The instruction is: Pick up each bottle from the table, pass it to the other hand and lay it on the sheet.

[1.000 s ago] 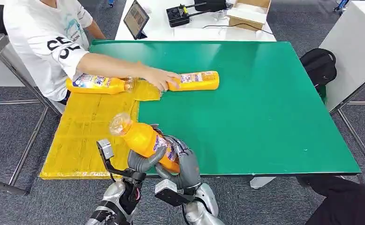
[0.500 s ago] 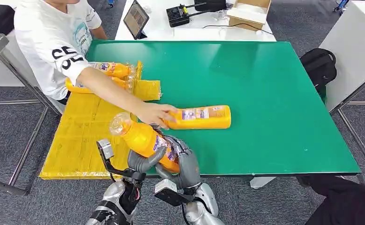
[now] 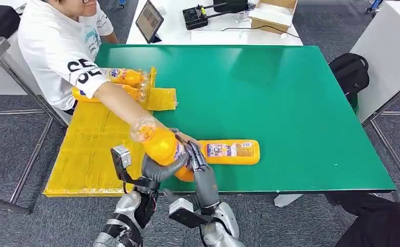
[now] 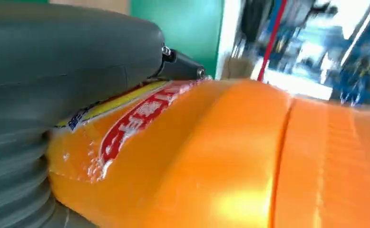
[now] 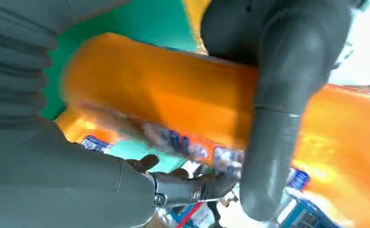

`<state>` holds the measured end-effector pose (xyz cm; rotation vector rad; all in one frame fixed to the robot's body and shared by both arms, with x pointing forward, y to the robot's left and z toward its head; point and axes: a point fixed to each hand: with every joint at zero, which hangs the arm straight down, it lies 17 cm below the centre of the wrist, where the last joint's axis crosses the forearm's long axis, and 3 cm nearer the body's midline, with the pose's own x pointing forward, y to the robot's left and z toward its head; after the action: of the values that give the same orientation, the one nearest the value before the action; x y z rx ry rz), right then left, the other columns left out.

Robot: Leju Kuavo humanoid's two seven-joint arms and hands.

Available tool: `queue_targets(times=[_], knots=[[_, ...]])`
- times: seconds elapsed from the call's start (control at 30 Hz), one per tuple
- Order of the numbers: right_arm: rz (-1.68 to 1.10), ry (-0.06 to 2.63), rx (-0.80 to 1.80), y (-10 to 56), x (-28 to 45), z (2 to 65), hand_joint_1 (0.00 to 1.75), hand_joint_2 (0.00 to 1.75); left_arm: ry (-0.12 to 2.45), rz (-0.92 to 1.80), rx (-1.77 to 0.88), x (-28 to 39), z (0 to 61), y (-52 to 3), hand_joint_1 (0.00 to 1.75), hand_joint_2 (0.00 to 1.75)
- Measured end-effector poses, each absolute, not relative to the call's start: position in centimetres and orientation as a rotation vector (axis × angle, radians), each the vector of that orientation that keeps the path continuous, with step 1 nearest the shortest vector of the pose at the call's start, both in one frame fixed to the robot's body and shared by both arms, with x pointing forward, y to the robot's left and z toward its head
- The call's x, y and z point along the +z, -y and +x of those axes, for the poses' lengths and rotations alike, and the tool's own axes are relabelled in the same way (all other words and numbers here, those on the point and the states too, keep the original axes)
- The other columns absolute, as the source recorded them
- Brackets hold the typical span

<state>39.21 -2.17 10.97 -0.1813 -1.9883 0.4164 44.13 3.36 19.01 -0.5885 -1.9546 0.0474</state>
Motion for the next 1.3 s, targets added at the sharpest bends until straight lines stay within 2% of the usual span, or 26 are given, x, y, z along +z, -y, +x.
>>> queue_targets(times=[0.1,0.27,0.63,0.77,0.83,0.9,0.97,1.13,1.3], knots=[[-0.111,2.05,0.324,2.8,14.3,39.4,0.0,0.0,2.065,-0.239,0.095,20.9,47.4,-8.9,1.75,1.75],[-0.084,2.124,0.286,3.4,17.5,39.2,0.0,0.0,2.13,-0.021,0.165,22.9,49.7,-15.1,1.75,1.75],[-0.076,2.165,0.14,5.5,20.2,39.0,0.0,0.0,2.171,0.236,0.203,24.4,50.1,-20.2,1.75,1.75],[-0.08,2.173,0.066,6.7,21.1,39.0,0.0,0.0,2.188,0.46,0.148,25.0,49.9,-21.8,1.75,1.75],[-0.082,2.177,0.025,7.5,21.6,39.0,0.0,0.0,2.209,0.657,0.028,25.6,49.7,-21.6,1.75,1.75],[-0.087,2.182,-0.015,8.2,22.1,39.0,0.0,0.0,2.225,0.878,-0.266,25.5,50.0,-19.6,1.75,1.75],[-0.09,2.191,-0.029,8.6,22.5,39.0,0.0,0.0,2.21,0.978,-0.484,24.4,50.4,-18.2,1.75,1.75],[-0.1,2.2,-0.057,9.2,23.1,39.0,0.0,0.0,2.121,1.048,-0.573,22.5,51.3,-19.2,1.75,1.75],[-0.096,2.195,-0.085,9.8,23.1,39.1,0.0,0.0,1.741,1.337,-1.08,16.2,54.0,-19.6,1.75,1.75]])
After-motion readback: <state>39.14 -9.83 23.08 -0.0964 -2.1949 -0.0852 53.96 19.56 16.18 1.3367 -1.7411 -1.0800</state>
